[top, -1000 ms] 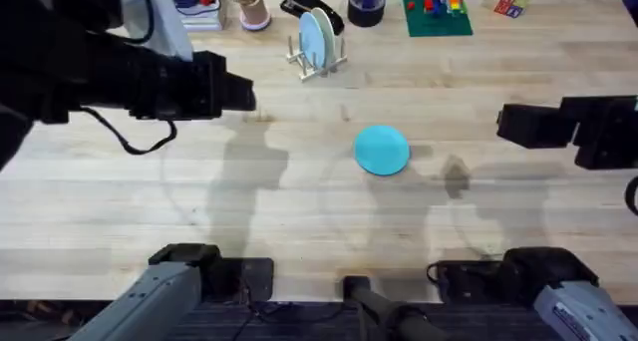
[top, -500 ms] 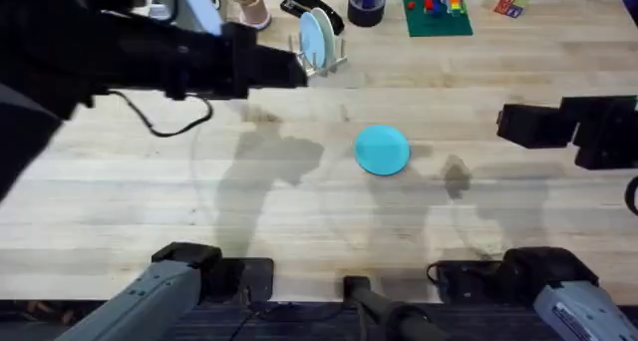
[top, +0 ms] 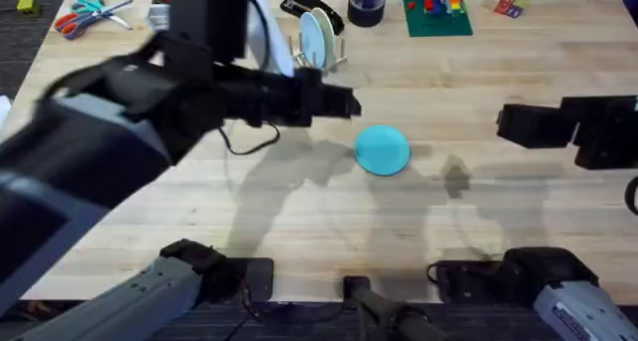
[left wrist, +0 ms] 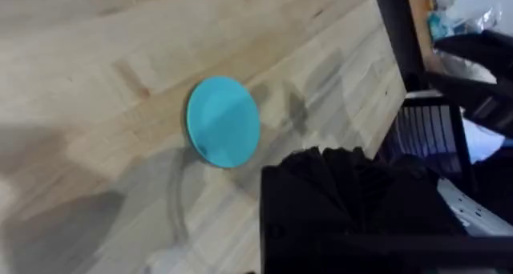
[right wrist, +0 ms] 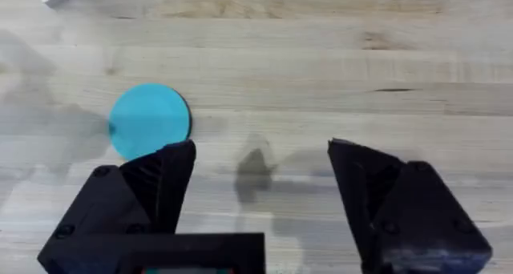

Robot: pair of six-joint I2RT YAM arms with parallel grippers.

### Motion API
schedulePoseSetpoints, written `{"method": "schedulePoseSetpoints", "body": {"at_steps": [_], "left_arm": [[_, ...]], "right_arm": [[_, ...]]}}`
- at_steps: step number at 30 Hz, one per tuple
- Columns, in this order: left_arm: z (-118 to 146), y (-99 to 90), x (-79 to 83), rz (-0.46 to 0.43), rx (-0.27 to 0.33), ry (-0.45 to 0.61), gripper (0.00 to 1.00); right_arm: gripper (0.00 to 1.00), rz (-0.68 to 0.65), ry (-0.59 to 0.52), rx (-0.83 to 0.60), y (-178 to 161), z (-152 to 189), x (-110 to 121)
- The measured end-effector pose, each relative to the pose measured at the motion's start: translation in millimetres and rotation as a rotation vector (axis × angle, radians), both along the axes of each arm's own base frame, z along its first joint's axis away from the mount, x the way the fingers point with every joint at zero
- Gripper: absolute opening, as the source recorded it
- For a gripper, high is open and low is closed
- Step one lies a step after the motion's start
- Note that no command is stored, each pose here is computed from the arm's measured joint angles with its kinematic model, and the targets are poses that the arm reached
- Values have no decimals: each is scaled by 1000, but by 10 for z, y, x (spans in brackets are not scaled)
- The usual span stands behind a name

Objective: Pick up the plates from the table one by one and place each into a slot on the dish rack.

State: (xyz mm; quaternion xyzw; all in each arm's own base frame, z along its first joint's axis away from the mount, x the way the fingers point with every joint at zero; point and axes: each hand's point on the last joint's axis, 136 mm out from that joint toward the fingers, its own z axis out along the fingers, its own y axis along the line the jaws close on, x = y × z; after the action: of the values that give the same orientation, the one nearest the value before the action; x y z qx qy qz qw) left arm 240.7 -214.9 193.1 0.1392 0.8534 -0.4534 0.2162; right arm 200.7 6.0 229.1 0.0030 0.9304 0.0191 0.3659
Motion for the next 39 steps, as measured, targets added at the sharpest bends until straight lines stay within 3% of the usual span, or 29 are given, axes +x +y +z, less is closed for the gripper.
{"method": "schedulePoseSetpoints", "body": {"at_steps": [5, 12, 39], "left_arm": [[-309, -177, -60, -47, 23, 110, 41], [-617, -336, 20, -77, 36, 177, 44], [-1368, -450, 166, -88, 74, 318, 41]], "right_arm": [[995, 0, 0, 0, 0, 0, 0], [995, 0, 0, 0, 0, 0, 0], [993, 0, 0, 0, -1, 0, 0]]}}
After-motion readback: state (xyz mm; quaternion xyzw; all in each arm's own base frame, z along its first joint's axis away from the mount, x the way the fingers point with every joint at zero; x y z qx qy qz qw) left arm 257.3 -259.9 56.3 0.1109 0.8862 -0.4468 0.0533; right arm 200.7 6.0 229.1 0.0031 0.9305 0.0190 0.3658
